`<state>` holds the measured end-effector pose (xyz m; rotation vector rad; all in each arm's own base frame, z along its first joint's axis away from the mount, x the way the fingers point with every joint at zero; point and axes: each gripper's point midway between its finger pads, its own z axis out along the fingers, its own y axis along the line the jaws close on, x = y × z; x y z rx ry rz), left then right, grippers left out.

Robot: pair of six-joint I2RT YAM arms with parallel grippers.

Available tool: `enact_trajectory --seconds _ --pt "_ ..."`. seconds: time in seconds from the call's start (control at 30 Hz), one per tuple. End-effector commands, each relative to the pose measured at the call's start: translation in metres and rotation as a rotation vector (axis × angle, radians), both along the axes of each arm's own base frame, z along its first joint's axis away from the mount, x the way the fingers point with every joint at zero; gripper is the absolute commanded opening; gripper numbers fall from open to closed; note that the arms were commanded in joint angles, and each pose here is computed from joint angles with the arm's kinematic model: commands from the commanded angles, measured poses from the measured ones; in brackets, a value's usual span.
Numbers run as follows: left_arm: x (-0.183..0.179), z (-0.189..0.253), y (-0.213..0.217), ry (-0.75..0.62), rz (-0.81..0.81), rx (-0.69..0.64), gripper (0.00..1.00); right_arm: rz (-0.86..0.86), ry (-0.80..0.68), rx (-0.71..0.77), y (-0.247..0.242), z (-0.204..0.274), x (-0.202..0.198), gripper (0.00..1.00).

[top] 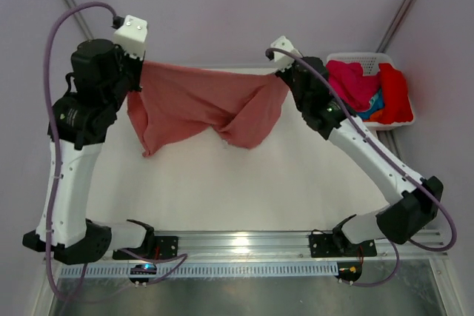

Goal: Fold and stack the t-shirts
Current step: Flatten the tshirt out

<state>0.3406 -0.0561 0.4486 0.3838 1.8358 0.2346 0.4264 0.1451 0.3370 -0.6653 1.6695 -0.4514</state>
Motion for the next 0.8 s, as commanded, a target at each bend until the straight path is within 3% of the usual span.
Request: enact_trajectory --seconds 0.0,0.17,0.3,0.47,0.6,0.77 --pt "-0.024 0.012 0.027 -0.017 0.105 0.006 0.0 -0.059 -0.209 0.071 -0.031 0.105 -0.032 0.03" --pt "-0.065 0.042 0.035 -0.126 0.089 -0.089 0.0 -0.064 -0.346 0.189 -0.063 0.189 -0.085 0.03" --pt "-0.089 0.06 0.041 -0.201 0.062 -0.096 0.0 -0.037 -0.398 0.272 -0.084 0.225 -0.128 0.03" --pt "-0.13 0.102 0.046 -0.41 -0.024 -0.095 0.0 0.056 -0.43 0.367 -0.1 0.249 -0.183 0.03" --pt "-0.138 0.117 0.045 -0.449 -0.039 -0.121 0.0 0.137 -0.462 0.46 -0.104 0.272 -0.216 0.03" --pt "-0.133 0.105 0.034 -0.406 -0.079 -0.159 0.0 0.212 -0.453 0.481 -0.098 0.279 -0.23 0.03"
